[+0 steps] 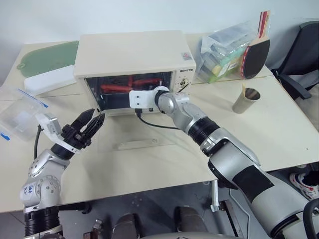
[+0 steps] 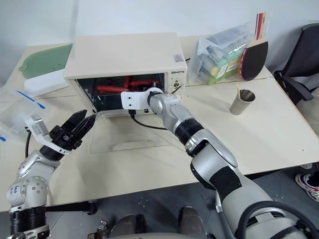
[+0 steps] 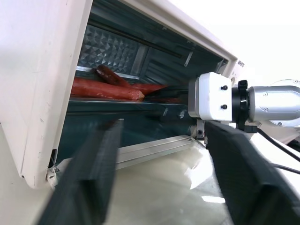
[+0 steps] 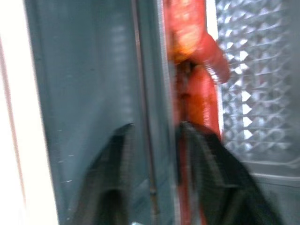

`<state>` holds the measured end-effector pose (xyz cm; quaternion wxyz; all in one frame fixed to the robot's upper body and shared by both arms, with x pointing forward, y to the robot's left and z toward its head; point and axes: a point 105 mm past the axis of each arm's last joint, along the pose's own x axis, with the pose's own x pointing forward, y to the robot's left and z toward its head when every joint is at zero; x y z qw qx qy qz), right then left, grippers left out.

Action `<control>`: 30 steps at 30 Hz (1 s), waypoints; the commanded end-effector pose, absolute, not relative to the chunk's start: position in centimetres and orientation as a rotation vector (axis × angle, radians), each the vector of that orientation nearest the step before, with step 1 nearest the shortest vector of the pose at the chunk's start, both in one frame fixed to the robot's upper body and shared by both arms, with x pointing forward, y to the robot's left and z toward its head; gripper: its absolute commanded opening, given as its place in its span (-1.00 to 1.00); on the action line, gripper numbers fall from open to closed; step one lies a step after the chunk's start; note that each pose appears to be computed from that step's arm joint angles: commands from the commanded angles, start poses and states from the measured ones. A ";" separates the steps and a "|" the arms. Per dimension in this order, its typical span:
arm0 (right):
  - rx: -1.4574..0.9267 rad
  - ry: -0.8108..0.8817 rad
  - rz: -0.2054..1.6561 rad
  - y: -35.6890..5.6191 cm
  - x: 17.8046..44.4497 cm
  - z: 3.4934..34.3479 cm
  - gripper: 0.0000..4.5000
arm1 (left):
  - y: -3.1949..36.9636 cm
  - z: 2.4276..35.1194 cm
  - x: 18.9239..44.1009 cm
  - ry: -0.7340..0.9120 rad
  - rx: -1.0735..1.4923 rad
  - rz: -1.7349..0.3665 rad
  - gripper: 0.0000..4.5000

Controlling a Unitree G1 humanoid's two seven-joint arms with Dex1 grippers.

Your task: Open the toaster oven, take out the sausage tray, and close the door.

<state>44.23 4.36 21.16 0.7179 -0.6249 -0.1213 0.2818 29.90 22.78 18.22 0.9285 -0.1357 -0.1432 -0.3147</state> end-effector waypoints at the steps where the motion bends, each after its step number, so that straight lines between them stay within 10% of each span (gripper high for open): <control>1: -1.390 -0.353 0.603 5.5 43.7 22.8 -0.82 | 22.8 19.6 29.3 -0.336 -0.241 -0.666 0.84; 30: -1.514 -0.566 0.542 3.0 36.4 20.1 -1.00 | 24.4 19.3 30.9 -0.173 -0.378 -0.593 1.00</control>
